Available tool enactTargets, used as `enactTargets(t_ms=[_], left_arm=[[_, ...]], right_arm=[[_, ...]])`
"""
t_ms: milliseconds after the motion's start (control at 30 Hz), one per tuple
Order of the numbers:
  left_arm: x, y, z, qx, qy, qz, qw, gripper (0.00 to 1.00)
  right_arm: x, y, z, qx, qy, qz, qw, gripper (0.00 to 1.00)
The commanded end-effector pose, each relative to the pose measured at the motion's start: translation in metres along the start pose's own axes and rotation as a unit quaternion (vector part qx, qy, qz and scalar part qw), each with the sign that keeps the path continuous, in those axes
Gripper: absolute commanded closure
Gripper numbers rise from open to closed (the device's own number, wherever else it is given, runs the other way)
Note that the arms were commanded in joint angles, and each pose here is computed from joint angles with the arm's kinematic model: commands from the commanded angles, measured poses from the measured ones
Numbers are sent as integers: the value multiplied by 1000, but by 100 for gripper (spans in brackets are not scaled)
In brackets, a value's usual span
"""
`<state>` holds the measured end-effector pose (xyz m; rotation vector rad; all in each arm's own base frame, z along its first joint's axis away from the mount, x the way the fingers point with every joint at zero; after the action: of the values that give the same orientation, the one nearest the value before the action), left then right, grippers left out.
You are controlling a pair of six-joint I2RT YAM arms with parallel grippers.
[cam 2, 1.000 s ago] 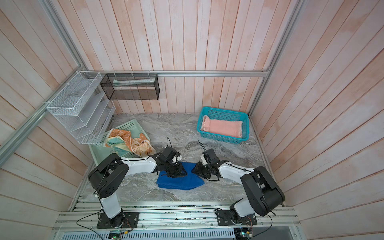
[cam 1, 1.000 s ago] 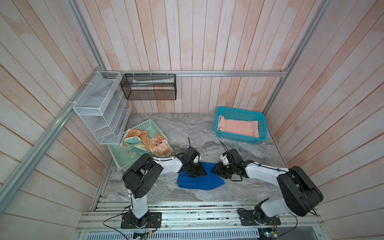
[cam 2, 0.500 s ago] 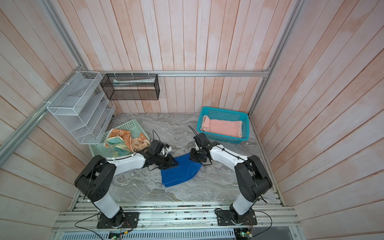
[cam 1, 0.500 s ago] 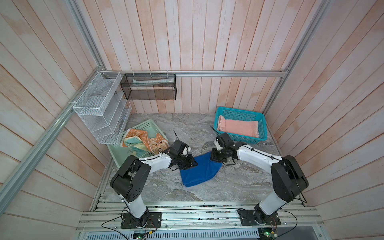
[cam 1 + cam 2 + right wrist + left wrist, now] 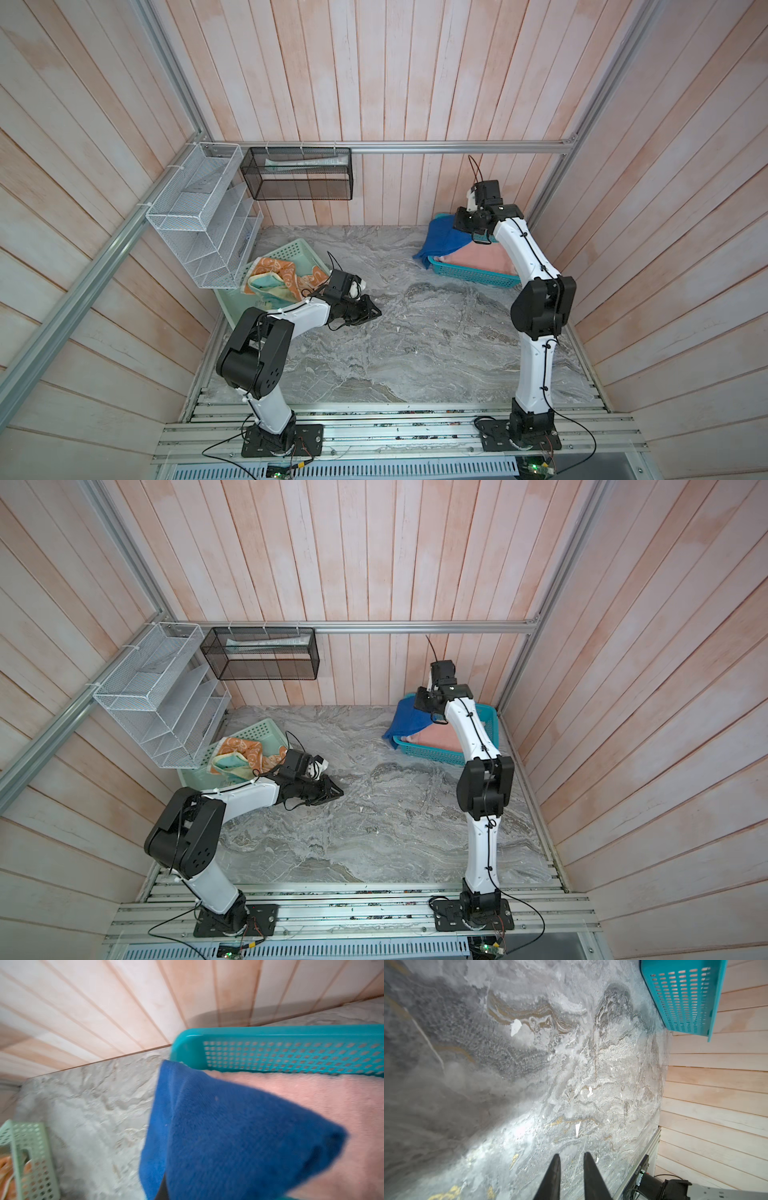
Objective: Fold and stack the towels
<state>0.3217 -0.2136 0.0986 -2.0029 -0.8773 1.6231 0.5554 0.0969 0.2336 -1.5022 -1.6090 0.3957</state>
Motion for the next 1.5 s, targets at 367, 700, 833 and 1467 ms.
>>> enactTargets(t_ms=[367, 700, 833, 1467], left_arm=[[-5, 15, -13, 9, 12, 50, 999, 78], [-14, 11, -23, 2, 29, 50, 998, 78], [-16, 6, -24, -7, 31, 45, 998, 78], [-8, 8, -23, 0, 29, 40, 999, 78]], right_arm=[[31, 31, 126, 172, -34, -5, 984, 100], [56, -7, 122, 152, -75, -2, 986, 100], [69, -35, 89, 117, -81, -16, 990, 100], [5, -58, 63, 133, -89, 49, 986, 100]])
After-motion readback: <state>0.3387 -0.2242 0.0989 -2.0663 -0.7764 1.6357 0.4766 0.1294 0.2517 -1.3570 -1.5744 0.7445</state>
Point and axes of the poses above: each gripper's point midway between its finger pads, its own y axis out along the fingers, its own x axis along the line the jaws close on, z = x × y, the point moved 5 cm from there along -y, back along the fingers, and after that the axes turned 5 degrees about y, right-handed, at the moved point
